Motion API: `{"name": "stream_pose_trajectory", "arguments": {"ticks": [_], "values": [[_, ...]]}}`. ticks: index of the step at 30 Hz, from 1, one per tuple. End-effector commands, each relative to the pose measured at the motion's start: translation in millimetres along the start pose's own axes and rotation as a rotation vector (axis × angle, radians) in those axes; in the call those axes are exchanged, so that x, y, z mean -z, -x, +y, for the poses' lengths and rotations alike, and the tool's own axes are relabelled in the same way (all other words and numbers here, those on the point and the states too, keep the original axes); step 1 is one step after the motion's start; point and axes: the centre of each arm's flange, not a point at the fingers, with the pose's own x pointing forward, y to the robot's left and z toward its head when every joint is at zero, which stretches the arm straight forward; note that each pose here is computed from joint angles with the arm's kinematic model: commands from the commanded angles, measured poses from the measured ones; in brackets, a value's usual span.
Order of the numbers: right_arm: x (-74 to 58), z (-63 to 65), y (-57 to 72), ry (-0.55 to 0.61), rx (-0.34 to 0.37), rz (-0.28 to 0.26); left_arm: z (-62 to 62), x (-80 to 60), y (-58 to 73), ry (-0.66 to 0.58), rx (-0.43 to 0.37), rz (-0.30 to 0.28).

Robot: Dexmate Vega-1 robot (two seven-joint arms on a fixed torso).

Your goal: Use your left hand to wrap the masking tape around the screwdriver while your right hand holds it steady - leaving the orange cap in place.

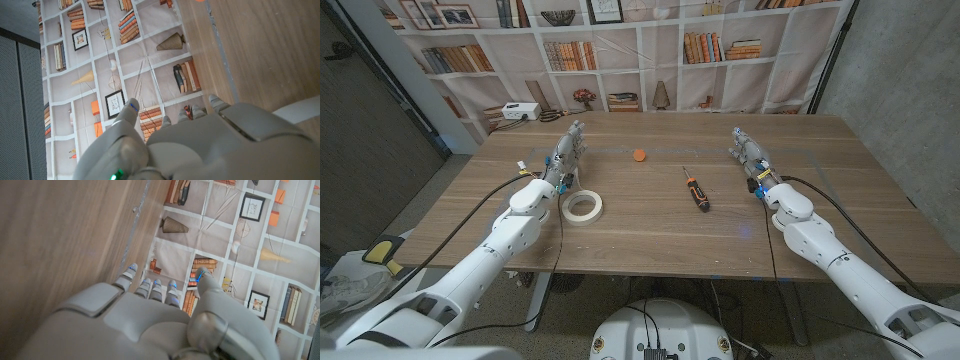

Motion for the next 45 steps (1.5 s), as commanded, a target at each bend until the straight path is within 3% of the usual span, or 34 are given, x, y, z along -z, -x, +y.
{"name": "stream_pose_trajectory", "arguments": {"ticks": [1, 8, 15, 27, 37, 45], "values": [[-48.9, 35.9, 30.6, 0.121, 0.052, -0.109, 1.5, -2.8, -4.4, -0.043, 0.099, 0.023], [-67.2, 28.4, 42.0, 0.310, 0.075, -0.078, -8.5, -12.0, -1.1, -0.087, 0.090, 0.009], [-72.5, 28.6, 58.6, 0.503, 0.063, -0.016, -21.9, -17.7, 5.2, -0.097, 0.089, 0.006], [-74.5, 41.3, 76.9, 0.726, 0.033, 0.013, -31.5, -26.1, 11.4, -0.101, 0.110, -0.003], [-85.5, 60.9, 81.4, 0.924, -0.037, 0.052, -33.1, -28.2, 13.4, -0.102, 0.120, -0.016], [-87.9, 73.2, 84.2, 1.018, -0.072, 0.075, -31.8, -28.4, 14.3, -0.098, 0.123, -0.022]]}}
